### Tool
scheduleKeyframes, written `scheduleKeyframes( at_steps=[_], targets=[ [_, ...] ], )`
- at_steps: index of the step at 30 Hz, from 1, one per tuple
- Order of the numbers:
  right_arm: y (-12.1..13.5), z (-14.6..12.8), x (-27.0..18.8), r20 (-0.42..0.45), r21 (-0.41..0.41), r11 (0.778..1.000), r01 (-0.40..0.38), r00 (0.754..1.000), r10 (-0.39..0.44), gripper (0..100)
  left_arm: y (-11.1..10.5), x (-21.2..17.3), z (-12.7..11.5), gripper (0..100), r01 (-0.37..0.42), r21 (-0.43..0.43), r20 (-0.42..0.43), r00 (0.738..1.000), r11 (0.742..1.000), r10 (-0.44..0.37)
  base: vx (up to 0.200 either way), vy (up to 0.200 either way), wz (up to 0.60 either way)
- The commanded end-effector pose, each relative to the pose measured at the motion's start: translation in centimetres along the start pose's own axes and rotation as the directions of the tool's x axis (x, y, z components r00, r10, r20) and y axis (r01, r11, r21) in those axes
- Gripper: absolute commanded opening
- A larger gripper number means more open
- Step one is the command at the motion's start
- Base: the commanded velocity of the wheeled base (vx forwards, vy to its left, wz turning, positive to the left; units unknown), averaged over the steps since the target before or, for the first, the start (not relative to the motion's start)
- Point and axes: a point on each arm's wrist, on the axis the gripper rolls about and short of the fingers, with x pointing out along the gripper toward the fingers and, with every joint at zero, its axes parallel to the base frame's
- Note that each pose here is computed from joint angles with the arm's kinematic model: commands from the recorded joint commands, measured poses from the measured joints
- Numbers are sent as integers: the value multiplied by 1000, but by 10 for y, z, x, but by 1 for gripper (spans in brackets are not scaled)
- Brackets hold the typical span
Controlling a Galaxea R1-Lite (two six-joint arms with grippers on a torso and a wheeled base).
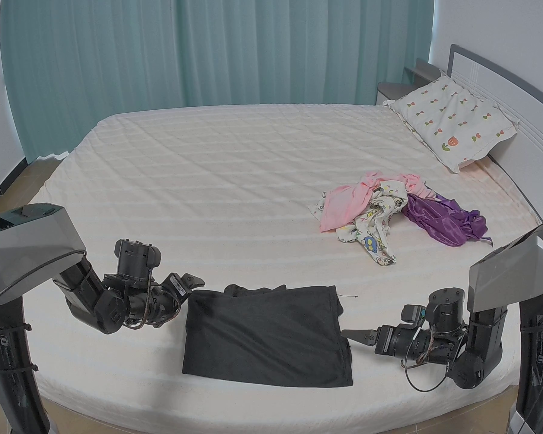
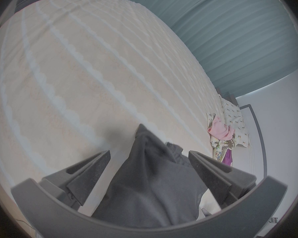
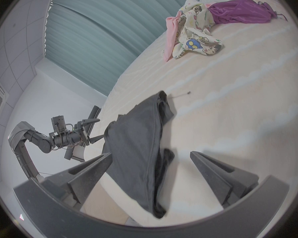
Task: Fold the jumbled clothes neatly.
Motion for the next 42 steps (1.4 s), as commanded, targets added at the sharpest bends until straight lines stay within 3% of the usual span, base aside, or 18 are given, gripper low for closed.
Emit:
scheduleKeyframes(
  at_steps=[1, 7, 12, 16, 24, 25, 38, 42],
  targets=[
    [-1, 9, 13, 37, 4, 1000, -17, 999, 17, 100, 0, -1, 0, 100, 3, -2, 0, 1000, 1000, -3, 0, 0, 0],
    [-4, 24, 41, 93, -13, 1000, -22, 995, 24, 100, 1, 1, 0, 100, -1, -2, -3, 1000, 1000, 1, 0, 0, 0],
    [-2, 36, 70, 31, 5, 1000, 5, 1000, -5, 100, 2, 2, -1, 100, -4, -4, -5, 1000, 1000, 4, 0, 0, 0],
    [-2, 54, 85, 58, 2, 1000, -3, 998, 3, 100, 4, 4, 0, 100, -10, -5, -5, 1000, 1000, 10, 0, 0, 0],
    [-8, 59, 92, 54, 14, 1000, -9, 998, 8, 100, 4, 5, -1, 100, -12, -4, -5, 1000, 1000, 12, 0, 0, 0],
    [-8, 59, 92, 53, 15, 1000, -8, 999, 8, 0, 4, 6, -1, 100, -12, -4, -5, 1000, 1000, 12, 0, 0, 0],
    [-10, 58, 91, 35, 29, 999, 15, 999, -16, 0, 4, 6, 1, 100, -11, -5, 2, 1000, 1000, 11, 0, 0, 0],
    [-14, 63, 91, 55, 73, 997, 20, 998, -24, 0, 6, 9, 0, 100, -19, -5, -3, 1000, 1000, 19, 0, 0, 0]
  ],
)
